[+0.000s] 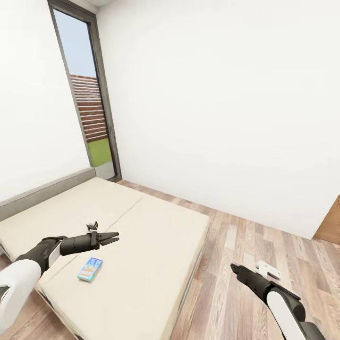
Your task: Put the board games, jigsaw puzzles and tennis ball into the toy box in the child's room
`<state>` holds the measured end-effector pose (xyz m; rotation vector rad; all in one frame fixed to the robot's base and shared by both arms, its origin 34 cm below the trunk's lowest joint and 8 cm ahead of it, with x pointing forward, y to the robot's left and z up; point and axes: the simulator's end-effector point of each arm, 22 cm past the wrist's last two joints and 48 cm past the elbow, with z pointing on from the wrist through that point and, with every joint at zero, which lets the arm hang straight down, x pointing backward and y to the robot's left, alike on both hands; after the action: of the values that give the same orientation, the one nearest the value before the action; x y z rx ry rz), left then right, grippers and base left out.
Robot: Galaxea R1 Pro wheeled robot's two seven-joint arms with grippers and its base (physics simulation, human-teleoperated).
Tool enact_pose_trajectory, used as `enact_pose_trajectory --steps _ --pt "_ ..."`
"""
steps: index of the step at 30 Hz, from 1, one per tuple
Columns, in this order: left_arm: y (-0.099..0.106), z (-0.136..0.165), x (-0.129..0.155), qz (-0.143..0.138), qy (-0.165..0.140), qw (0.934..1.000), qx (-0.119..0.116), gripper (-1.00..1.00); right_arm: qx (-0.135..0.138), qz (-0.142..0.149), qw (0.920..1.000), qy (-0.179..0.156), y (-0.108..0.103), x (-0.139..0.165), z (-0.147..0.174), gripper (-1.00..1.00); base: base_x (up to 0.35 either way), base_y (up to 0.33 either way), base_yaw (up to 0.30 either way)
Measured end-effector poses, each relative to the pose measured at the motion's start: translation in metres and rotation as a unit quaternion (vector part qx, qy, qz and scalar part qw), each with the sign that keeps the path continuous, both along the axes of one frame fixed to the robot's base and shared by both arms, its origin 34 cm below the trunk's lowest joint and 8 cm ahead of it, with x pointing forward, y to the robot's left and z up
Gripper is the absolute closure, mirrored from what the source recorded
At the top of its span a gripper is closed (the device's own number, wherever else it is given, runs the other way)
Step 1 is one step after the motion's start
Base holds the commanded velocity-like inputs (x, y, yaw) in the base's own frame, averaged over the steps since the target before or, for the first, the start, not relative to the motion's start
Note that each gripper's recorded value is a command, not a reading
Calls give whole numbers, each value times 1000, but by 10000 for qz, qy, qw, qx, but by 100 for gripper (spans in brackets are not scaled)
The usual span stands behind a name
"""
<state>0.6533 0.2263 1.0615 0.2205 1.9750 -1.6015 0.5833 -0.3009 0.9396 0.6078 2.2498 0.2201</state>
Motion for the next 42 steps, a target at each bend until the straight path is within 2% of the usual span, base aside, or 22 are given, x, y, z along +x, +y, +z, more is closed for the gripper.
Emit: enact_pose_trajectory --steps 13,21,34,42 --pt "0 3 0 0 -25 10000 1 -100 4 -1 10000 -21 0 0 2 -100 -2 6 -88" --pt "0 5 0 -1 -50 10000 0 -100 3 -2 10000 -48 0 1 5 -100 -91 55 -176" --pt "0 6 0 -1 -59 10000 1 -100 3 -2 10000 -55 0 1 5 -100 -48 16 -28" --pt "0 8 -1 0 -77 10000 1 -100 4 -4 10000 -72 0 1 7 -100 -77 43 -150"
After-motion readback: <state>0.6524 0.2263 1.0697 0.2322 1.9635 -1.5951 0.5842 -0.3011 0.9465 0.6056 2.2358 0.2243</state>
